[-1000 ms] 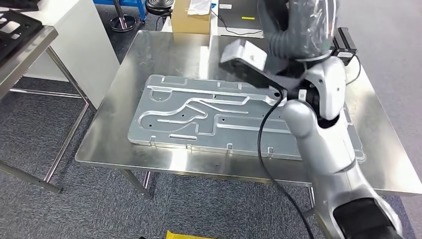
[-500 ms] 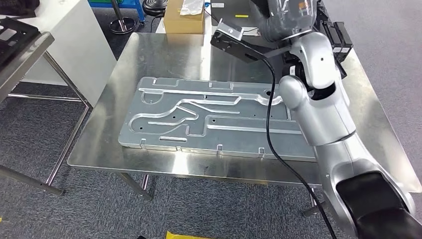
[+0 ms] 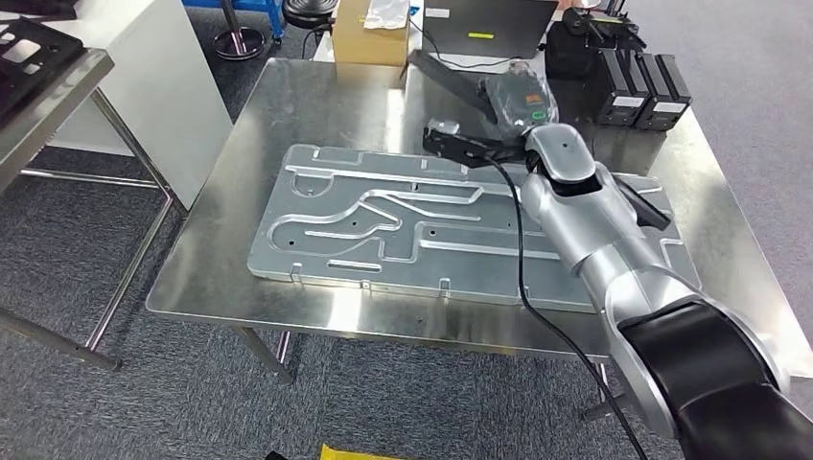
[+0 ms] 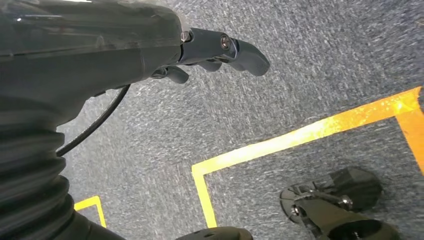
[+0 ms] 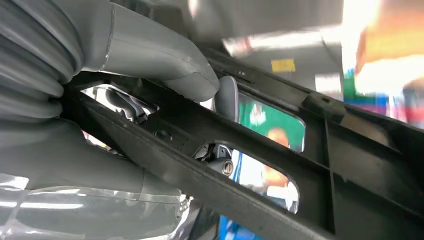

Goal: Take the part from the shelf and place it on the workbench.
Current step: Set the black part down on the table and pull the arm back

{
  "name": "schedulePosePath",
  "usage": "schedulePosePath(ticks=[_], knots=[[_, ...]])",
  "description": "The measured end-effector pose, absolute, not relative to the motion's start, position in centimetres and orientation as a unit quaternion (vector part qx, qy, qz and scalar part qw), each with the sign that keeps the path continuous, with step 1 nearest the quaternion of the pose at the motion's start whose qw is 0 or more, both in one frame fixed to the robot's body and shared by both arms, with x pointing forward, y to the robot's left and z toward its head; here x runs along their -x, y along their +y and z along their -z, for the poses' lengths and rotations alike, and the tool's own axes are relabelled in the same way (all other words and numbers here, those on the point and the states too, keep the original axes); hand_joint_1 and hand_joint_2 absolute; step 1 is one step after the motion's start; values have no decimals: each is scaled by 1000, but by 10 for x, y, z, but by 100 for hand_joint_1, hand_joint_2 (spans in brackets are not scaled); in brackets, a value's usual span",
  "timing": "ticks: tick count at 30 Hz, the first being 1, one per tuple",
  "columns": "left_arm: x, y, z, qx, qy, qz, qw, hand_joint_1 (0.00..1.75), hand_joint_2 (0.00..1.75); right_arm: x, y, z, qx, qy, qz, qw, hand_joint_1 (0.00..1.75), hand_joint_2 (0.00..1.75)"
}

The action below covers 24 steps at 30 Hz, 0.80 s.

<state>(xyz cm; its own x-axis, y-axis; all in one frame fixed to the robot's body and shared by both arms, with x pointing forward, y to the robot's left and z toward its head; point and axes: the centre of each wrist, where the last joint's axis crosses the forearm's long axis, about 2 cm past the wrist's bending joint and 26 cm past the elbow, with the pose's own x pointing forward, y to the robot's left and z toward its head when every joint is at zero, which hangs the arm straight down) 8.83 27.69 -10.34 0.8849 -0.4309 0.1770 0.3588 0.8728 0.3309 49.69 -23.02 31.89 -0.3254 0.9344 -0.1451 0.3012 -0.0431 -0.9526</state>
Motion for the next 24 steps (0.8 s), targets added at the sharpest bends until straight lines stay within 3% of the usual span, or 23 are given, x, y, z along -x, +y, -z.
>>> schedulePosePath(ticks=[11, 24], knots=[[-85, 278, 104, -140, -134, 204, 960, 0, 175, -478, -215, -236, 421, -560, -600, 385, 175, 175], [-83, 283, 105, -140, -146, 195, 960, 0, 175, -463, -197, -206, 380, -570, -591, 427, 175, 175]])
